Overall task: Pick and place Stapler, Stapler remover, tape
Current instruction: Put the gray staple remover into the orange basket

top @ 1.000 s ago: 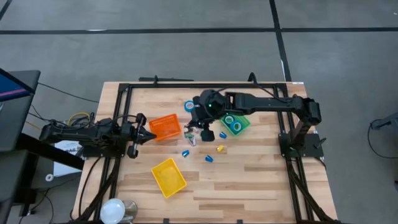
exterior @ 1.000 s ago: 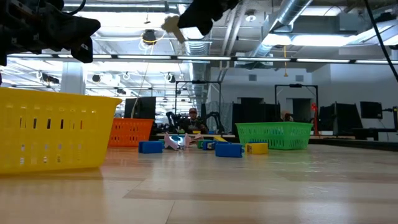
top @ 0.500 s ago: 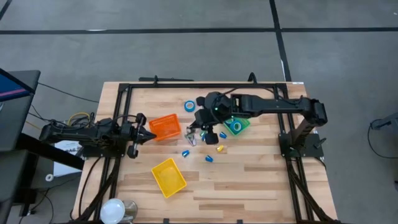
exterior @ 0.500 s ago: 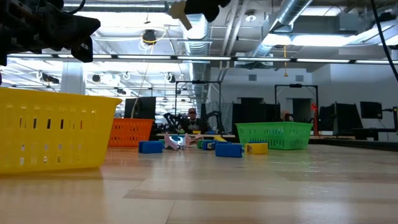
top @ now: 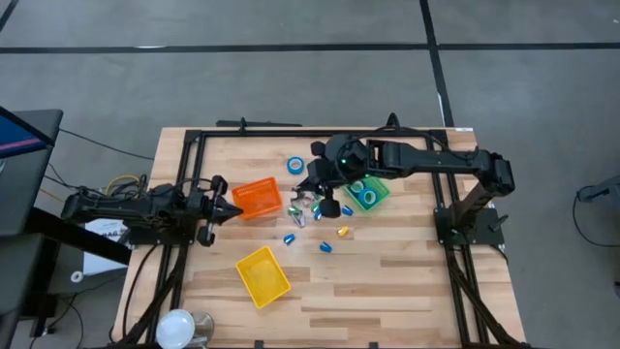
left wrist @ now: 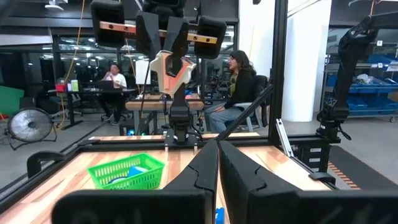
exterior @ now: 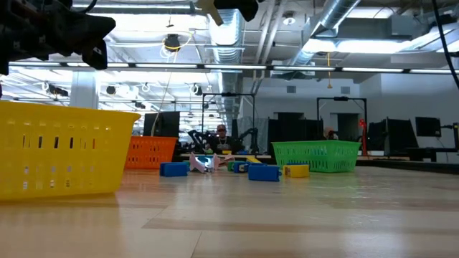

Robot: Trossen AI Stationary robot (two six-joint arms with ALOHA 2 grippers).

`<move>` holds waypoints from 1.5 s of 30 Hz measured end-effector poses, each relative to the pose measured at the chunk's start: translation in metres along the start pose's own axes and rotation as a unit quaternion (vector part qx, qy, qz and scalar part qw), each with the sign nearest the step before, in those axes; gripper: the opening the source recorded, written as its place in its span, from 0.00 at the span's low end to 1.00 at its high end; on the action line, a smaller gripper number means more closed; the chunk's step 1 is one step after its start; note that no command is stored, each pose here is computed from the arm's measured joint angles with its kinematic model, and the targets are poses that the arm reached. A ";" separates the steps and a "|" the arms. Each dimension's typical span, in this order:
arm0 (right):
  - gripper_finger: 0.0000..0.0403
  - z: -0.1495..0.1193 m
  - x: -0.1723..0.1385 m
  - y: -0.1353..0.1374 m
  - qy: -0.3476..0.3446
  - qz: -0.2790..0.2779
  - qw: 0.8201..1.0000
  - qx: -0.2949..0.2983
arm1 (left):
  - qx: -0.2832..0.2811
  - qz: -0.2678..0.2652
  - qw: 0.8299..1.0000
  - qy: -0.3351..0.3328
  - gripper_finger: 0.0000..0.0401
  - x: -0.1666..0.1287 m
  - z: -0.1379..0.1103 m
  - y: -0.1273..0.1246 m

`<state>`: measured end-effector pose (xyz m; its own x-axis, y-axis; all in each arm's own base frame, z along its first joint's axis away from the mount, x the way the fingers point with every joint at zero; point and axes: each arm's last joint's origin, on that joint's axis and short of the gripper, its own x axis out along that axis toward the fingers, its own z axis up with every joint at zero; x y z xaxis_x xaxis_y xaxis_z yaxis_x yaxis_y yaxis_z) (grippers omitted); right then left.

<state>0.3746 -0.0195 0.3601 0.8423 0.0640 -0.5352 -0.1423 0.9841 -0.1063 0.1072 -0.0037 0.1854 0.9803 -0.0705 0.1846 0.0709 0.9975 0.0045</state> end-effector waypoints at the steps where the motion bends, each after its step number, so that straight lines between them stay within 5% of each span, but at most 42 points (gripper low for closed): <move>1: 0.00 0.000 0.000 0.000 0.001 -0.005 1.000 0.000 | 0.000 0.000 1.000 -0.001 0.02 0.000 0.000 0.000; 16: 0.00 0.003 -0.001 -0.009 -0.024 -0.022 0.999 0.036 | -0.144 0.020 0.986 -0.083 0.02 -0.001 0.015 0.002; 23: 0.00 0.004 -0.001 -0.009 -0.026 -0.022 0.999 0.037 | -0.187 0.040 0.980 -0.064 0.13 0.008 0.022 0.003; 34: 0.00 0.010 -0.002 -0.011 -0.058 -0.029 0.997 0.034 | -0.123 0.064 0.990 -0.008 0.39 0.054 0.051 0.006; 45: 0.00 0.011 -0.003 -0.017 -0.069 -0.046 0.996 0.044 | 0.000 0.064 0.998 0.002 0.42 0.092 0.071 0.008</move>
<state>0.3806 -0.0343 0.3727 0.9140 -0.0112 -0.4056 -0.0204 0.9971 -0.0734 0.1850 -0.0016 0.2722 0.9819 0.0579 0.1801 -0.0555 0.9983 -0.0185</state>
